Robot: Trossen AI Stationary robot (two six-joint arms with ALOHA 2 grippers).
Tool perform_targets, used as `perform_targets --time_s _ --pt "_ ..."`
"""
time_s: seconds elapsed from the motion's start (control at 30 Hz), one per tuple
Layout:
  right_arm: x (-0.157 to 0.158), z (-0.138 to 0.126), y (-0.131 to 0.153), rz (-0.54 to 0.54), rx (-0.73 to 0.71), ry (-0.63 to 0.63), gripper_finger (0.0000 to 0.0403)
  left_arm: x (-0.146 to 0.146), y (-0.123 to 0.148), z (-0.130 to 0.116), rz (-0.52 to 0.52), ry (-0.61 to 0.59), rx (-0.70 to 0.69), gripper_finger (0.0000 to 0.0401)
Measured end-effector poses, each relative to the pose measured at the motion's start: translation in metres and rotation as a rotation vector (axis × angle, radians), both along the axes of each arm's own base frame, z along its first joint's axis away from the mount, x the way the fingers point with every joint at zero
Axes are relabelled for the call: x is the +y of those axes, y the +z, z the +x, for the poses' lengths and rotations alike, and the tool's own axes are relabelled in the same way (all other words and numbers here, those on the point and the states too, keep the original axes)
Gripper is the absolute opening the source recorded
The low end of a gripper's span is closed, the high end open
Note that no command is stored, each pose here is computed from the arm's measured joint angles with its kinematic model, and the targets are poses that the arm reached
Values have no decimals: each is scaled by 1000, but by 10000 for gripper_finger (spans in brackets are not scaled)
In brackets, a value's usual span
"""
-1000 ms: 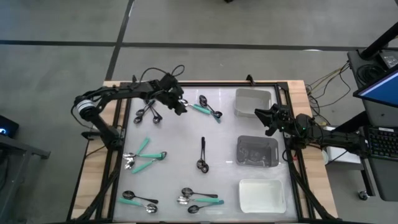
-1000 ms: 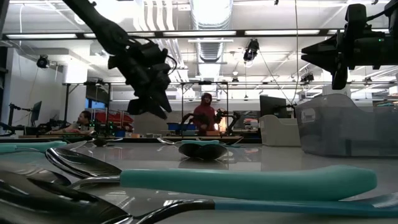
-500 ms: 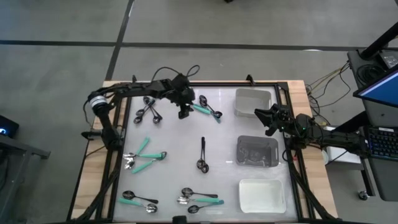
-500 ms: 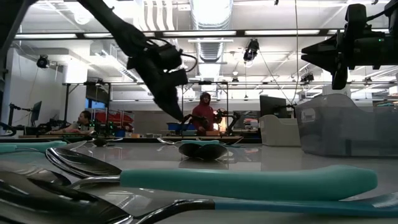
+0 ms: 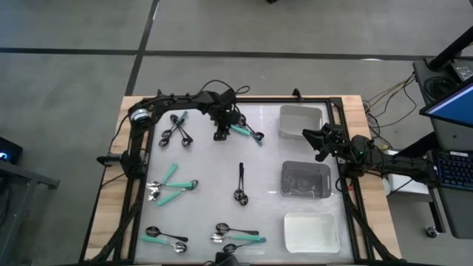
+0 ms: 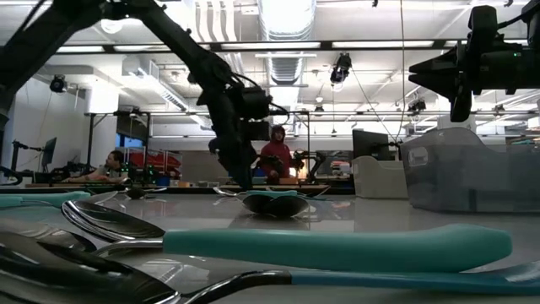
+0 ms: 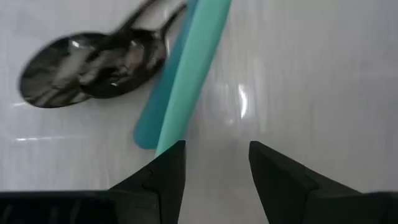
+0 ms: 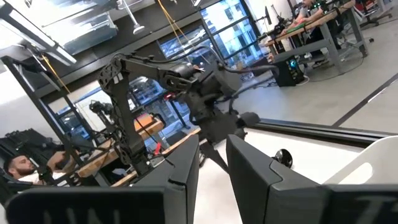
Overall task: Sort silverware by color (type)
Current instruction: Put the light blue spoon into the gray bin
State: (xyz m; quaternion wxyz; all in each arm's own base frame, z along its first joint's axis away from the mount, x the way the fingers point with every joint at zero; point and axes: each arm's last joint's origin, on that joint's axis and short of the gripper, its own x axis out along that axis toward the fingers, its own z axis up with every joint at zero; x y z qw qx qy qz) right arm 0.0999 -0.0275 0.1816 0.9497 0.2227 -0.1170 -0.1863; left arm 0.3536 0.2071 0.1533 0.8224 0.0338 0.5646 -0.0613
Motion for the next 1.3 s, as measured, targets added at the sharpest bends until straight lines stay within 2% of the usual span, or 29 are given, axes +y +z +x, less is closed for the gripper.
perform_targets --time_s 0.1,0.4,0.6,0.97,1.1,1.3 --pt "0 0 0 0 0 0 73 0 3 3 39 -19 53 159" --pt "0 0 0 0 0 0 73 5 14 5 124 -80 40 159" --pt "0 0 0 0 0 0 73 8 8 7 173 -114 41 159" --pt "0 0 0 0 0 0 73 12 -8 9 162 -117 58 155" --pt "0 0 0 0 0 0 73 12 -8 8 170 -98 77 125" --pt "0 0 0 0 0 0 73 12 -7 7 171 -68 90 28"
